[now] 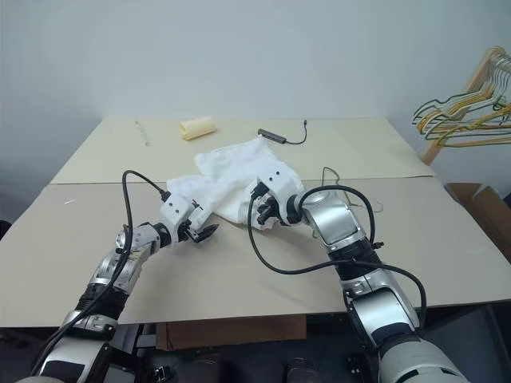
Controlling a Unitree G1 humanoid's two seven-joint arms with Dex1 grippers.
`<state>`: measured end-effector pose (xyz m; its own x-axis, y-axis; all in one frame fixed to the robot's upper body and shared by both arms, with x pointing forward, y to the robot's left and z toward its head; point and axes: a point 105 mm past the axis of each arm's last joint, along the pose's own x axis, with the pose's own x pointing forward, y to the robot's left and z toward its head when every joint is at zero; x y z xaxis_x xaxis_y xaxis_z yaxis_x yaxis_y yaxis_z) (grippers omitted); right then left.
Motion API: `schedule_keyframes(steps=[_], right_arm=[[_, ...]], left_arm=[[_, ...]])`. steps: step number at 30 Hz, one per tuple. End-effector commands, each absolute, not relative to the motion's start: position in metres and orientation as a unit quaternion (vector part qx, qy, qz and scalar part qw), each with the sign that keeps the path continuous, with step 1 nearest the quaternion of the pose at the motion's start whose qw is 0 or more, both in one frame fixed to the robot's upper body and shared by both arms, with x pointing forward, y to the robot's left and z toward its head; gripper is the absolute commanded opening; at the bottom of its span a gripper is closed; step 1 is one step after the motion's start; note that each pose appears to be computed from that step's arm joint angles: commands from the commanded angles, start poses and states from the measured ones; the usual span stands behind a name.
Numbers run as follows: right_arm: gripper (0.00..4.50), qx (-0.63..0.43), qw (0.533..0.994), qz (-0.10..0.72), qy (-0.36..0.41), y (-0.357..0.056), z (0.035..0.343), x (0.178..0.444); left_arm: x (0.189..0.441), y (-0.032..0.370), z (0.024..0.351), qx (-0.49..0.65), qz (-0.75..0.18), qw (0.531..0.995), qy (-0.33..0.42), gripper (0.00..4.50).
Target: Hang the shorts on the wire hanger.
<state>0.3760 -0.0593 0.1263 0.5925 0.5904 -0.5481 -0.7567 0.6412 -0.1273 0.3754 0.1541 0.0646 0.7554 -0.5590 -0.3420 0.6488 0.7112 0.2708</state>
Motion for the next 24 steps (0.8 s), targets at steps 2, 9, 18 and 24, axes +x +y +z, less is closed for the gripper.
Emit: schedule_keyframes(steps=[2, 9, 18, 24], right_arm=[[0.0, -0.185, 0.882, 0.378, 0.21, -0.061, 0.138, 0.378], [0.0, -0.254, 0.875, 0.375, 0.173, -0.064, 0.135, 0.381], [0.0, -0.441, 0.81, 0.387, 0.0, -0.063, 0.15, 0.375], [0.0, -0.596, 0.665, 0.429, -0.133, -0.059, 0.142, 0.344]], left_arm=[[0.379, 0.16, 0.076, 0.204, -0.315, 0.92, 0.111, 2.74], [0.379, 0.175, 0.086, 0.217, -0.289, 0.927, 0.098, 0.44], [0.35, 0.219, 0.119, 0.363, -0.292, 0.883, 0.05, 0.02], [0.304, 0.25, 0.133, 0.441, -0.352, 0.823, 0.061, 0.02]])
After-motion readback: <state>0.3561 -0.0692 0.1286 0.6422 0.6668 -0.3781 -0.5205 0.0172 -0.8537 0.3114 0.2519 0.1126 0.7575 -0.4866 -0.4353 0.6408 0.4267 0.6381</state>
